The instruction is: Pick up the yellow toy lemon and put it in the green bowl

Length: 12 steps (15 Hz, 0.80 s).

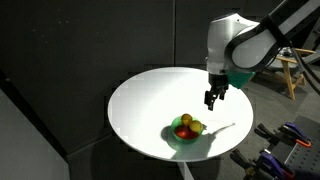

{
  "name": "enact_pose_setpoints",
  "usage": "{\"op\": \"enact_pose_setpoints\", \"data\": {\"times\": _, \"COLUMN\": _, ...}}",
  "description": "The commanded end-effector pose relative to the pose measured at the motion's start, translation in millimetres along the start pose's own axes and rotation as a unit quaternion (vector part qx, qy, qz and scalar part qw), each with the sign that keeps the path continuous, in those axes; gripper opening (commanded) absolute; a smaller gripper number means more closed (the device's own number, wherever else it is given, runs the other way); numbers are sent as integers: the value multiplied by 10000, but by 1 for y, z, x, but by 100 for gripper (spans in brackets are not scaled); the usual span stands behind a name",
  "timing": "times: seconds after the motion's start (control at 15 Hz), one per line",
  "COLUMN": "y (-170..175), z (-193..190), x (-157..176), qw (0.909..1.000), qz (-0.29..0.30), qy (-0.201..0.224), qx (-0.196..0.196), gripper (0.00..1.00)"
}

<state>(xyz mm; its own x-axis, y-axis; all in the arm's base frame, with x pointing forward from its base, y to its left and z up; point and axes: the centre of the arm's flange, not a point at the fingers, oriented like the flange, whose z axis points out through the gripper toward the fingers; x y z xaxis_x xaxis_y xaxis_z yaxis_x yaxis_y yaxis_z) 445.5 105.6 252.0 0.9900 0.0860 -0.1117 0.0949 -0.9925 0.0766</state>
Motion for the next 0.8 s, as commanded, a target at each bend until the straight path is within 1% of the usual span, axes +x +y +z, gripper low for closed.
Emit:
{"op": "enact_pose_setpoints", "data": {"times": 0.0, "y": 11, "z": -25, "x": -21, "qw": 9997, "qz": 98, "qy": 143, "qx": 156, "gripper": 100}}
{"op": "enact_pose_setpoints", "data": {"times": 0.47, "y": 19, "z": -57, "x": -43, "qw": 9981, "qz": 180, "qy": 521, "qx": 275, "gripper": 100}}
{"op": "enact_pose_setpoints", "data": {"times": 0.73, "y": 23, "z": -69, "x": -56, "qw": 9974, "qz": 217, "qy": 624, "qx": 302, "gripper": 100}}
